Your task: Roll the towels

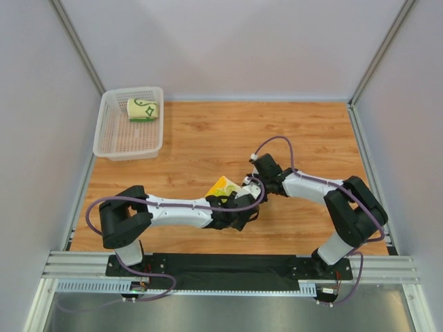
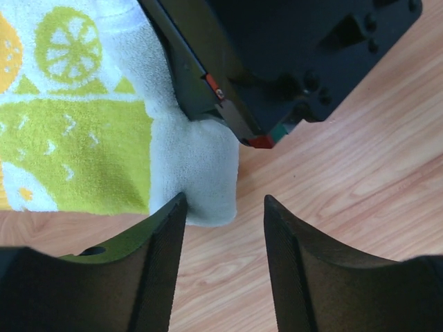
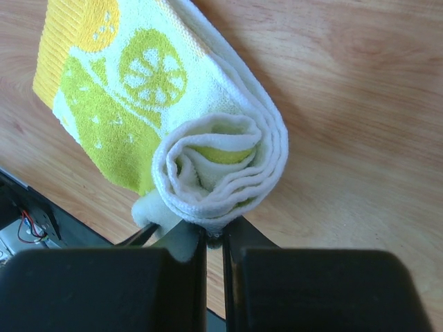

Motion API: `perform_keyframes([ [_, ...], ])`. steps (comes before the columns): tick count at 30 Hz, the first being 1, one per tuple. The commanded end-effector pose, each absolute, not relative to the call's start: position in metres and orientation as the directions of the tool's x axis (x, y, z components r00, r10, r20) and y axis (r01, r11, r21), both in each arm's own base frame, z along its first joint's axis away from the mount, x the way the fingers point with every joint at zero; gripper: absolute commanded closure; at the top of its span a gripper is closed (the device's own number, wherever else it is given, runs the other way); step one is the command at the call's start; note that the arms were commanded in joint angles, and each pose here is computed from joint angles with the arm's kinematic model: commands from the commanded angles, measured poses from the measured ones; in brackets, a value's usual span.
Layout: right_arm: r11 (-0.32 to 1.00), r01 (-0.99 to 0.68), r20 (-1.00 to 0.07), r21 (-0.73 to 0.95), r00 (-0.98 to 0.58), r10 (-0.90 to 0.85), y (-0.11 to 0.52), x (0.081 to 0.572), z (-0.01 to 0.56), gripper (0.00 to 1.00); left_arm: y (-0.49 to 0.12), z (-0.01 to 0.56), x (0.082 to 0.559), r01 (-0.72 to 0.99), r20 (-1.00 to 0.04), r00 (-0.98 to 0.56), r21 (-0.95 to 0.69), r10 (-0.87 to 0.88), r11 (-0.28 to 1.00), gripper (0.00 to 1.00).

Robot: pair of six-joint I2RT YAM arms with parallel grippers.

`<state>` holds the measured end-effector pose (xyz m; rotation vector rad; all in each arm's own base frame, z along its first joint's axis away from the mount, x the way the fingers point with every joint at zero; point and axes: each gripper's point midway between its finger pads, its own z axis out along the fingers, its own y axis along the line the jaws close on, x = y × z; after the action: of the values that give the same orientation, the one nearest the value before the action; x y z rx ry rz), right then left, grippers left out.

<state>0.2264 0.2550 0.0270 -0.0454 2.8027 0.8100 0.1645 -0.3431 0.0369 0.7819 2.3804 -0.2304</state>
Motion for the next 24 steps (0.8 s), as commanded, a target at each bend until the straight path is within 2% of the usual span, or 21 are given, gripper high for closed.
perform_keyframes([
  [1,0.855,-0.103,-0.212,0.508,-0.977,0.008,0.248,0.218,0.026,1.0,-0.336,0.037,0.173,0.543,-0.638,-0.624,0.062,0.452,0.837,0.43],
  [3,0.855,-0.104,-0.208,0.508,-0.978,0.005,0.249,0.218,0.025,1.0,-0.331,0.032,0.176,0.535,-0.633,-0.627,0.074,0.454,0.842,0.4],
  [7,0.853,-0.108,-0.21,0.51,-0.978,0.002,0.25,0.22,0.025,1.0,-0.318,0.008,0.175,0.532,-0.588,-0.667,0.056,0.459,0.845,0.4],
  [12,0.85,-0.112,-0.204,0.514,-0.979,-0.006,0.253,0.221,0.025,1.0,-0.312,-0.029,0.167,0.547,-0.522,-0.702,0.041,0.484,0.836,0.45],
  [15,0.847,-0.114,-0.196,0.519,-0.98,-0.012,0.254,0.22,0.025,1.0,-0.31,-0.041,0.166,0.554,-0.493,-0.71,0.05,0.503,0.831,0.56],
  [16,0.846,-0.116,-0.194,0.52,-0.981,-0.015,0.254,0.22,0.025,1.0,-0.31,-0.042,0.166,0.558,-0.488,-0.711,0.047,0.506,0.829,0.65],
  [19,0.844,-0.116,-0.182,0.524,-0.983,-0.022,0.255,0.217,0.024,1.0,-0.309,-0.045,0.166,0.566,-0.481,-0.716,0.025,0.506,0.824,0.8],
  [20,0.842,-0.12,-0.184,0.525,-0.983,-0.025,0.255,0.217,0.024,1.0,-0.308,-0.045,0.167,0.563,-0.48,-0.72,0.02,0.502,0.826,0.82],
  [23,0.858,-0.126,-0.189,0.497,-0.981,-0.034,0.25,0.219,0.021,0.88,-0.31,-0.043,0.164,0.571,-0.479,-0.726,-0.023,0.492,0.82,0.88],
  [24,0.869,-0.133,-0.191,0.477,-0.981,-0.046,0.246,0.219,0.019,0.76,-0.311,-0.041,0.162,0.574,-0.477,-0.73,-0.037,0.49,0.818,0.89],
])
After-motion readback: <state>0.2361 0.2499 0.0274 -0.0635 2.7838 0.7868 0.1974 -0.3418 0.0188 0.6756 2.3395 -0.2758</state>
